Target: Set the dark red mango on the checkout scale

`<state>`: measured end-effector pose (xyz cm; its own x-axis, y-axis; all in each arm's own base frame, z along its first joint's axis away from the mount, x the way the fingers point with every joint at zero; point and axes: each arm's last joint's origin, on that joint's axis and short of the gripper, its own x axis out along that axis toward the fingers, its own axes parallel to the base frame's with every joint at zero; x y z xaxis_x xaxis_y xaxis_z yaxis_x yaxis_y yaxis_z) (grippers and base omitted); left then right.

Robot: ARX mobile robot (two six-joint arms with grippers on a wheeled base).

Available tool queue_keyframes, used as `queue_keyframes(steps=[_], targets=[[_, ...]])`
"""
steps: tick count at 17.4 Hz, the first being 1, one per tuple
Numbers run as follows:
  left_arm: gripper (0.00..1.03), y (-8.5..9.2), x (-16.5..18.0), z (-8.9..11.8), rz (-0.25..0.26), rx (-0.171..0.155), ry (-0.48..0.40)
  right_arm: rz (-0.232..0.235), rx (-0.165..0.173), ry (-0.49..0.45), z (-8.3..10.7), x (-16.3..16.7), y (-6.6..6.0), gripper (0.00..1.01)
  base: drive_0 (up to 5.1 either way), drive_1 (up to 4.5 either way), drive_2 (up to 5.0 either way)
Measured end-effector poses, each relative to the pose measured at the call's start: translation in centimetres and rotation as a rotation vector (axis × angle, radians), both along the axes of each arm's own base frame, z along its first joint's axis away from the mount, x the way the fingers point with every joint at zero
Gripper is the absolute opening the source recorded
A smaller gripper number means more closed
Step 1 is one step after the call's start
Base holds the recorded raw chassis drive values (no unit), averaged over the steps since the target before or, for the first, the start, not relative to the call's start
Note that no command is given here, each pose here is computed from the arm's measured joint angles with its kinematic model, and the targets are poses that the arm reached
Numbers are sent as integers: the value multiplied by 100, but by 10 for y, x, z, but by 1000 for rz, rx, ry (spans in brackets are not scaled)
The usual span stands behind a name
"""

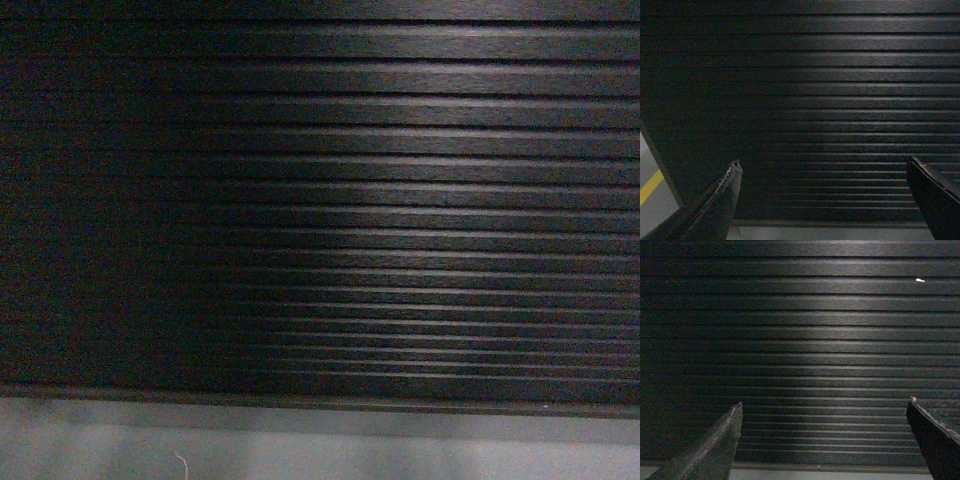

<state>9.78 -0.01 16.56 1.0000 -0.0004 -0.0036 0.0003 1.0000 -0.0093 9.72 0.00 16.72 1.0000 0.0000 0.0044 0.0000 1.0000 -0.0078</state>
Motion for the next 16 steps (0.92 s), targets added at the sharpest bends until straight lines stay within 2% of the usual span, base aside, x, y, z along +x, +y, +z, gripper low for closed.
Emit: queue_keyframes(steps=[16], targets=[[98, 0, 0, 0, -1, 1, 0, -2, 1, 0, 0, 0, 0, 98, 0, 0, 0]])
